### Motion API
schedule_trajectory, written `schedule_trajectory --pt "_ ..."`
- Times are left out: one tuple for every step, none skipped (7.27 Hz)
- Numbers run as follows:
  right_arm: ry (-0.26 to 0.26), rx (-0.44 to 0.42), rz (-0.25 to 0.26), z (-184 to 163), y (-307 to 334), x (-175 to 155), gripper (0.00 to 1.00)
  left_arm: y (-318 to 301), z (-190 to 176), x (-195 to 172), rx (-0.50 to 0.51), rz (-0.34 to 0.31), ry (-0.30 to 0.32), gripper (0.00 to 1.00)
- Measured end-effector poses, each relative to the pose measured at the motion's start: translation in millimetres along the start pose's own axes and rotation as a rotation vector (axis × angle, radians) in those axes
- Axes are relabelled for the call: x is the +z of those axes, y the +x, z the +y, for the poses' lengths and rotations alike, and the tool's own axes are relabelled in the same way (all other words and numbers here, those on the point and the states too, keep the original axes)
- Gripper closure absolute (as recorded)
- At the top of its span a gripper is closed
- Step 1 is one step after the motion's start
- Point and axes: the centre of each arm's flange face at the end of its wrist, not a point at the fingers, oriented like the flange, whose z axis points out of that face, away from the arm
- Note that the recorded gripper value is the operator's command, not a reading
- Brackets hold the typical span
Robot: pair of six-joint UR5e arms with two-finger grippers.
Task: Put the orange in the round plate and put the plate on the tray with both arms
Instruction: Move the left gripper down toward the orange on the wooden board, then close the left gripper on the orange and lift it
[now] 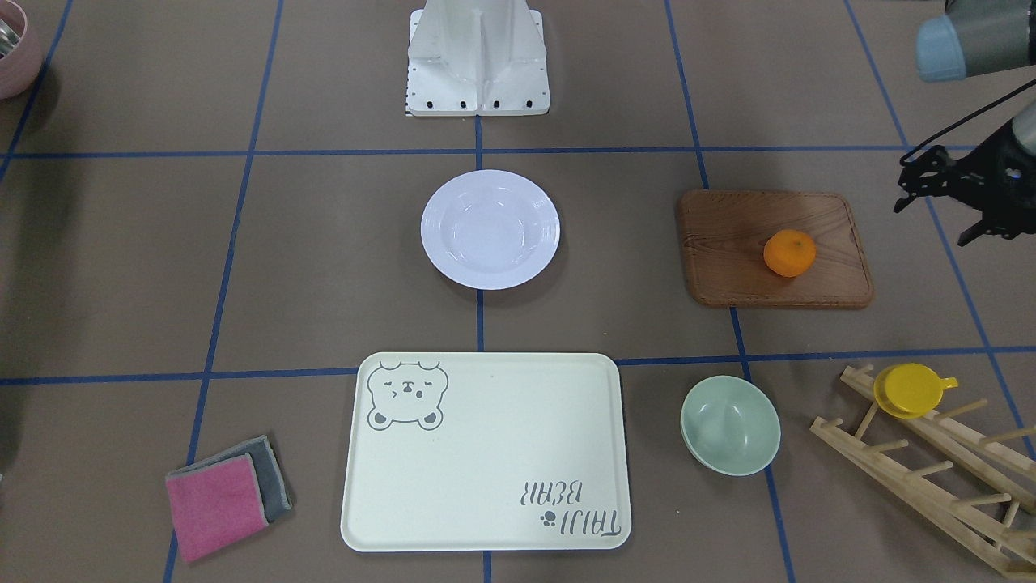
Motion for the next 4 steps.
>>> schedule_trajectory --pt "0.0 0.001 0.0 0.2 0.2 0.2 0.0 21.7 -18.6 8.4 -0.03 0.007 0.0 0.01" --pt "0.0 0.002 0.001 0.3 0.1 0.1 0.0 37.9 -29.3 17.8 -0.05 0.012 -0.007 0.01" --pt "0.0 0.003 0.002 0.5 0.4 0.5 0.0 53.1 -36.4 30.0 -0.046 0.016 -0.022 0.01" --pt "0.001 0.003 0.004 0.9 0.3 0.2 0.0 67.9 -42.9 40.3 -0.043 0.021 -0.034 0.01"
